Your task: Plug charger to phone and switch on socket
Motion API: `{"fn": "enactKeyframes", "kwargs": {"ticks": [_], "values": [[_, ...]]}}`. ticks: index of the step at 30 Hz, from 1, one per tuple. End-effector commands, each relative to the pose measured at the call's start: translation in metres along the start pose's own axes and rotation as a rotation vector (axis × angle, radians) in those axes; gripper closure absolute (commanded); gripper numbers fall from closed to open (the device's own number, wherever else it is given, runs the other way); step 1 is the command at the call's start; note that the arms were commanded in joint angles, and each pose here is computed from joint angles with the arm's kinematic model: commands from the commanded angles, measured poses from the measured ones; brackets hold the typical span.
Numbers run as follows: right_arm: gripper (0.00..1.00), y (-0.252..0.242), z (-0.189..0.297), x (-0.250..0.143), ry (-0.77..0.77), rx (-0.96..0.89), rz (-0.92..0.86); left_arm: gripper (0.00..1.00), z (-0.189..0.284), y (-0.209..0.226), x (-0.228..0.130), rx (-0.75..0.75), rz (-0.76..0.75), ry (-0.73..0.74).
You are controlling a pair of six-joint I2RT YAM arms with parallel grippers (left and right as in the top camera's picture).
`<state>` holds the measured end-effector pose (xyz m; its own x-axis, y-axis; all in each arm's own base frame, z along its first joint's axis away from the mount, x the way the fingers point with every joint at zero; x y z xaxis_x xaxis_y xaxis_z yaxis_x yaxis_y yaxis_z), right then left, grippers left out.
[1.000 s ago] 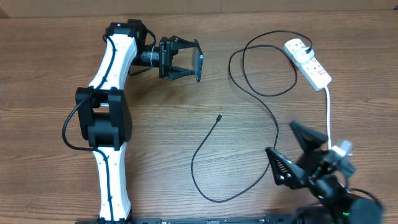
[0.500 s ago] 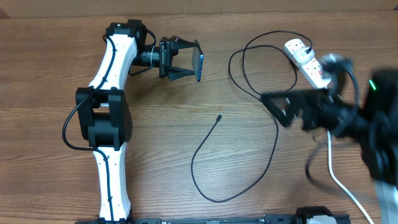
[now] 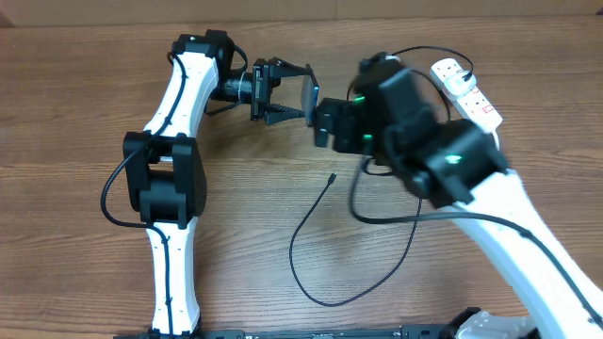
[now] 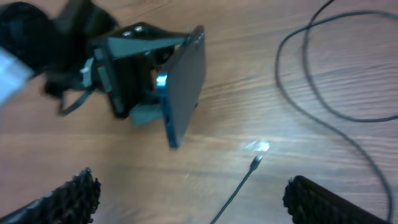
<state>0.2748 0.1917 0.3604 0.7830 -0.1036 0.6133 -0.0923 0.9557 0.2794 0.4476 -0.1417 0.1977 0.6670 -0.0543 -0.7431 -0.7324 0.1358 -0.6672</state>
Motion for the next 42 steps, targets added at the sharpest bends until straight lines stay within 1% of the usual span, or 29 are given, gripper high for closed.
{"fn": "enactKeyframes", "kwargs": {"ticks": [1, 6, 10, 11, 14, 17, 19, 26, 30, 31, 35, 42], "values": [[0.02, 0.006, -0.016, 0.007, -0.131, -0.189, -0.014, 0.34, -0.007, -0.011, -0.011, -0.033, -0.003, 0.051], [0.03, 0.018, -0.041, 0.007, -0.146, -0.192, -0.006, 0.34, -0.014, -0.01, -0.012, -0.022, -0.002, 0.061], [0.17, 0.023, -0.047, 0.011, -0.17, -0.173, -0.015, 0.34, -0.017, -0.009, -0.012, -0.017, -0.001, 0.065], [0.18, 0.024, -0.049, 0.012, -0.174, -0.17, -0.016, 0.34, -0.017, -0.009, -0.012, -0.017, -0.002, 0.066], [0.19, 0.027, -0.064, 0.008, -0.15, -0.177, -0.004, 0.34, -0.02, -0.009, -0.013, -0.013, -0.002, 0.069], [0.19, 0.025, -0.077, 0.003, -0.133, -0.229, 0.012, 0.33, -0.022, -0.009, -0.013, -0.009, -0.002, 0.072], [0.21, 0.025, -0.083, 0.001, -0.122, -0.238, 0.016, 0.34, -0.023, -0.009, -0.013, -0.008, -0.002, 0.074], [0.38, 0.024, -0.086, 0.002, -0.144, -0.267, 0.015, 0.33, -0.024, -0.009, -0.013, -0.006, 0.01, 0.075], [0.54, 0.024, -0.086, 0.003, -0.149, -0.262, 0.012, 0.33, -0.024, -0.009, -0.013, -0.006, 0.01, 0.075], [0.56, 0.025, -0.086, 0.003, -0.149, -0.258, 0.011, 0.33, -0.024, -0.009, -0.013, -0.006, 0.01, 0.075], [0.58, 0.026, -0.087, 0.004, -0.148, -0.249, 0.008, 0.33, -0.024, -0.009, -0.013, -0.006, 0.009, 0.075], [0.67, 0.027, -0.087, 0.003, -0.14, -0.236, 0.008, 0.32, -0.024, -0.009, -0.013, -0.006, 0.009, 0.075]]}}
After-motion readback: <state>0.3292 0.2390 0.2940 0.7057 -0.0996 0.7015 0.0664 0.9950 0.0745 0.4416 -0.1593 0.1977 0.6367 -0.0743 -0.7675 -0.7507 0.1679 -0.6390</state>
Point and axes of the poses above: each gripper's point midway between its finger pads, its own z axis back along the fingers, its own y axis along the line the jaws close on, x = y × z, the point moved 9 cm from there along z, back along the fingers, and after that the axes turned 4 degrees about z, right-handed, at the moved point
